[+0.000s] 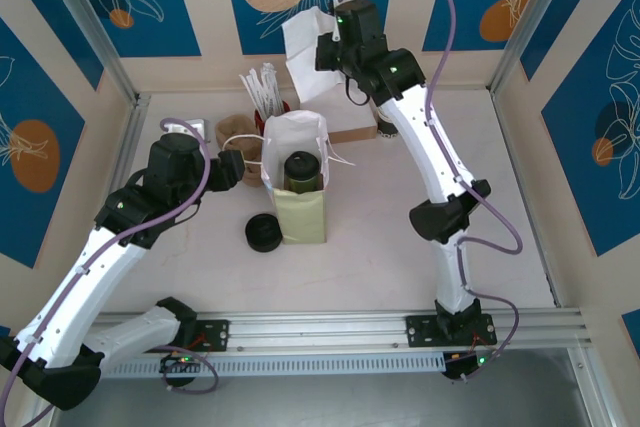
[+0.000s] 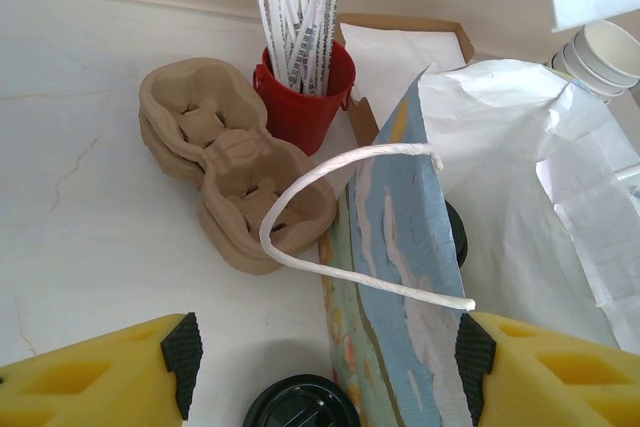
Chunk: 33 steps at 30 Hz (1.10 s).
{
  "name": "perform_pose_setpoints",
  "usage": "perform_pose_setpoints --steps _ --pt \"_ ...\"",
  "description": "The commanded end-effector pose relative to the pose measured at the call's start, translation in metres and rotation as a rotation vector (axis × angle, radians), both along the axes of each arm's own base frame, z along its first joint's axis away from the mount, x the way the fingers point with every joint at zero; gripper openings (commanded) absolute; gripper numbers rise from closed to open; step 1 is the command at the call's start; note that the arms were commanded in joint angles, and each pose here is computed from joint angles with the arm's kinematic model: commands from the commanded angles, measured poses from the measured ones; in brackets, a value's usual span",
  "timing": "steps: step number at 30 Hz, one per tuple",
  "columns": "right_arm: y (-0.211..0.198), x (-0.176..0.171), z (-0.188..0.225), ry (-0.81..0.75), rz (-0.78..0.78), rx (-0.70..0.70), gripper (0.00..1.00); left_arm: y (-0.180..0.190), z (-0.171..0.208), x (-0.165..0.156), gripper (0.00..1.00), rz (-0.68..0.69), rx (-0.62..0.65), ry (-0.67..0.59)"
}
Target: Pack the takeout coffee
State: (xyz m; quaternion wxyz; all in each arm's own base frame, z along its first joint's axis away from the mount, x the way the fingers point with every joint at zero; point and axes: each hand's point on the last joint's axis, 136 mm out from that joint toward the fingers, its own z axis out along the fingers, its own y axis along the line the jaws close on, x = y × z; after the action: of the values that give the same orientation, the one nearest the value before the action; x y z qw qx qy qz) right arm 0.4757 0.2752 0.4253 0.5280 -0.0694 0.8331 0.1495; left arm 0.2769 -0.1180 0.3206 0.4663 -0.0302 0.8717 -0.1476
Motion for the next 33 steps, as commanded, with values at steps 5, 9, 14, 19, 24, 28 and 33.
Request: perform_pose_setpoints --steps 5,9,14,19,24,28,33 --pt "0.006 -0.081 0.042 -0.024 0.043 -0.005 0.0 0.011 0.006 0.005 0.7 0.058 0.021 -0.011" --pt "0.015 -0.118 0.045 0.01 0.067 0.027 0.0 0.012 0.007 0.006 0.7 0.062 0.036 -0.019" --pt "0.025 -0.149 0.028 0.088 0.063 0.023 0.0 0.015 0.012 0.005 0.71 0.07 0.045 -0.034" --pt "0.024 -0.165 -0.008 0.208 0.023 0.005 0.0 0.019 0.014 0.001 0.71 0.073 0.049 -0.038" --pt "0.041 -0.178 -0.039 0.293 0.049 0.038 0.0 0.023 0.015 -0.003 0.71 0.08 0.057 -0.041" --pt "0.053 -0.175 -0.073 0.358 0.042 0.013 0.0 0.026 0.016 -0.006 0.71 0.085 0.054 -0.047" --pt "0.064 -0.164 -0.108 0.411 0.026 -0.011 0.0 0.027 0.012 -0.009 0.71 0.086 0.054 -0.037"
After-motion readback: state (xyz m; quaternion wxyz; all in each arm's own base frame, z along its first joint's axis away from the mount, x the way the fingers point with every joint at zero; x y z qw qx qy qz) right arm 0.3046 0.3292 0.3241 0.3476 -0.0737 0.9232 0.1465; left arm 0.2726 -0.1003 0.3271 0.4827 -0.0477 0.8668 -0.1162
